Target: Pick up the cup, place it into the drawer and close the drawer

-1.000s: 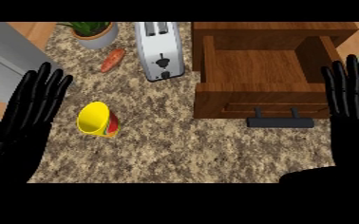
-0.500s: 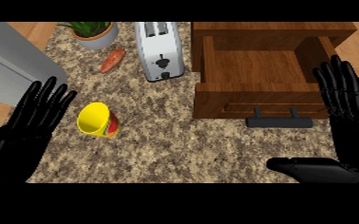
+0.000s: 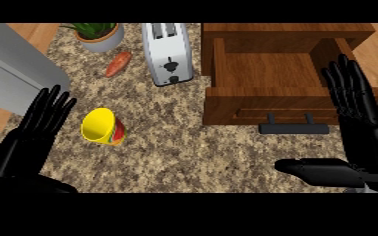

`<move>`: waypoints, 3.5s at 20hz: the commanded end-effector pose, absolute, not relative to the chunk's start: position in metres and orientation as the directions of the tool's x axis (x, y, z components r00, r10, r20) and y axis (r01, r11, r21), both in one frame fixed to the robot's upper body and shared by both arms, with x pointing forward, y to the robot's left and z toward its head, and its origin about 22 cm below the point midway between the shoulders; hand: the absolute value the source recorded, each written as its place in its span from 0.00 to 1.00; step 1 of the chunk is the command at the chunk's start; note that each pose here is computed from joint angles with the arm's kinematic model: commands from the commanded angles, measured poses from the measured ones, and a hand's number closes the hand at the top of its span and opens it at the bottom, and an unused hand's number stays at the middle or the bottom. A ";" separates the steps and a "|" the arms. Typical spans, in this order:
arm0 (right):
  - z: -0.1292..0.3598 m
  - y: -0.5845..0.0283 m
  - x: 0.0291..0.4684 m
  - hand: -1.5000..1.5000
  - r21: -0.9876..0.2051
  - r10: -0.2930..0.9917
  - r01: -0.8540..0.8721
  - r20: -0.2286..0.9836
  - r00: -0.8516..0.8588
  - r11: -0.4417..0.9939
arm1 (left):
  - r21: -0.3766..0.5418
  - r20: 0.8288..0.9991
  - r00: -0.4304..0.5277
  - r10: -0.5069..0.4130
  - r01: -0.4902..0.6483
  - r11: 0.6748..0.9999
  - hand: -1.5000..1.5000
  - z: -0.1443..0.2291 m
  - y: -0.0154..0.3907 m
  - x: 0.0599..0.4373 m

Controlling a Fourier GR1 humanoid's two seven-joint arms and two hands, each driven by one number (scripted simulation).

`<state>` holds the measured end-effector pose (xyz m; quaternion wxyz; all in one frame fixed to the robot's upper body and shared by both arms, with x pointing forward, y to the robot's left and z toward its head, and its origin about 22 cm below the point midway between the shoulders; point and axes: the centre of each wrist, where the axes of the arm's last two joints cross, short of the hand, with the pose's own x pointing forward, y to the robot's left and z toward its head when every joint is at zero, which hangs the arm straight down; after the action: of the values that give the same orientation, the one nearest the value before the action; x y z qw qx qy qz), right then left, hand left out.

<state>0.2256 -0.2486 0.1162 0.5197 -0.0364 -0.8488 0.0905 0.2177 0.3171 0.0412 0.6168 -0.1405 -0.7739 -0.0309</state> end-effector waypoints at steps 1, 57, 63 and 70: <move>0.112 -0.261 0.229 0.00 -0.185 0.146 -0.042 0.880 -0.453 0.982 | -0.096 0.978 -0.163 0.130 0.202 0.975 0.00 0.001 0.318 0.227; 0.112 -0.255 0.236 0.00 -0.198 0.141 -0.081 0.881 -0.451 0.977 | -0.213 0.957 -0.163 0.241 0.174 0.961 0.00 -0.135 0.339 0.265; 0.113 -0.257 0.246 0.00 -0.174 0.116 -0.088 0.884 -0.453 0.981 | -0.282 0.931 -0.167 0.325 0.239 0.929 1.00 -0.134 0.336 0.268; 0.115 -0.266 0.240 0.00 -0.207 0.145 -0.092 0.882 -0.448 0.974 | -0.402 0.881 -0.127 0.456 0.307 0.863 1.00 -0.138 0.301 0.277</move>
<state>0.2388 -0.2605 0.1152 0.5275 -0.0125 -0.8427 0.1069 0.2785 0.3161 -0.1327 0.6678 -0.1557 -0.7276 0.0197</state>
